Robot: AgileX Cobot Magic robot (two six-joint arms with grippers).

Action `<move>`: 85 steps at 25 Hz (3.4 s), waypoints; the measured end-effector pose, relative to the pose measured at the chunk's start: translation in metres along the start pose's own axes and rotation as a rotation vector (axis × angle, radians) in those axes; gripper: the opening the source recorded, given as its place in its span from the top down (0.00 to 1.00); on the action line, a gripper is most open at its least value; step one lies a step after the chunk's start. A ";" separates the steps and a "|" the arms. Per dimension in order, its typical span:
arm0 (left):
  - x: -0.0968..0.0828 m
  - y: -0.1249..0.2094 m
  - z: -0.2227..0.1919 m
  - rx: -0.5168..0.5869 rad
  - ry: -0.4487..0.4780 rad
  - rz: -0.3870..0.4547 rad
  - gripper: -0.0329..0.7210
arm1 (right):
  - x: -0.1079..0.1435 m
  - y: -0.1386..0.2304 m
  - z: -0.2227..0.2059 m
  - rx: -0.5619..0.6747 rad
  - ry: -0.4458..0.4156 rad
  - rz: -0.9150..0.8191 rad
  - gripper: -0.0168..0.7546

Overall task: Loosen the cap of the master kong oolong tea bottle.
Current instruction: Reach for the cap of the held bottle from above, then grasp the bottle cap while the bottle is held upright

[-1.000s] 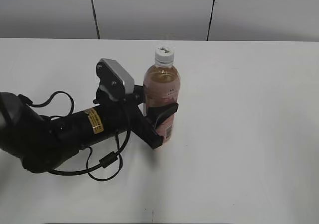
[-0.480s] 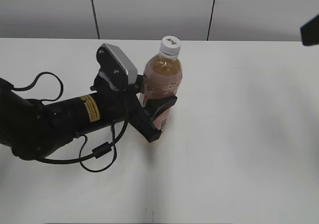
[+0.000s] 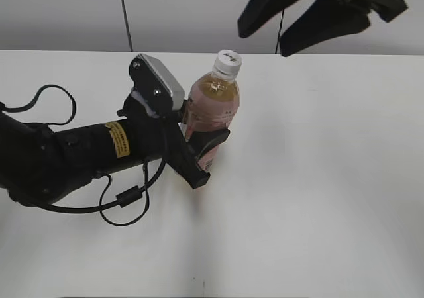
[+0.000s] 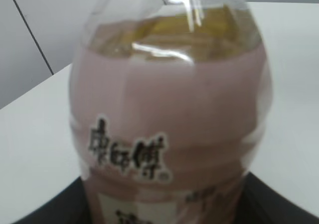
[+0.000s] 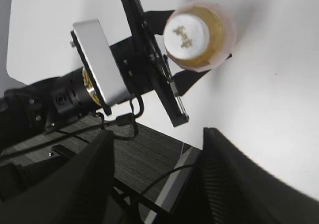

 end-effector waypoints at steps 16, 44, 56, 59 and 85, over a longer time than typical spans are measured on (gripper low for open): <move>0.004 0.007 0.002 0.061 -0.022 -0.019 0.45 | -0.030 -0.029 -0.052 0.090 0.118 -0.357 0.43; 0.005 0.010 0.002 0.083 -0.028 -0.022 0.45 | -0.042 -0.037 -0.101 0.111 0.069 -0.460 0.43; 0.005 0.011 0.002 0.086 -0.028 -0.024 0.45 | -0.044 -0.034 -0.105 0.133 0.068 -0.425 0.62; 0.005 0.011 0.002 0.086 -0.028 -0.025 0.45 | -0.044 -0.034 -0.105 0.135 0.066 -0.393 0.62; 0.003 0.012 0.003 0.092 -0.019 -0.045 0.45 | -0.047 -0.030 -0.104 0.184 -0.058 1.245 0.62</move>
Point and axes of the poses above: a point on each arm's last joint axis where the gripper is mounted, z pointing back along that axis away from the gripper, x along the wrist's bending axis when the last joint is at zero, y = z × x, the point moved 8 cm from there along -z, pointing out along that axis toward the gripper, and after that the axes turned 14 degrees about z, right-handed, at the moved point
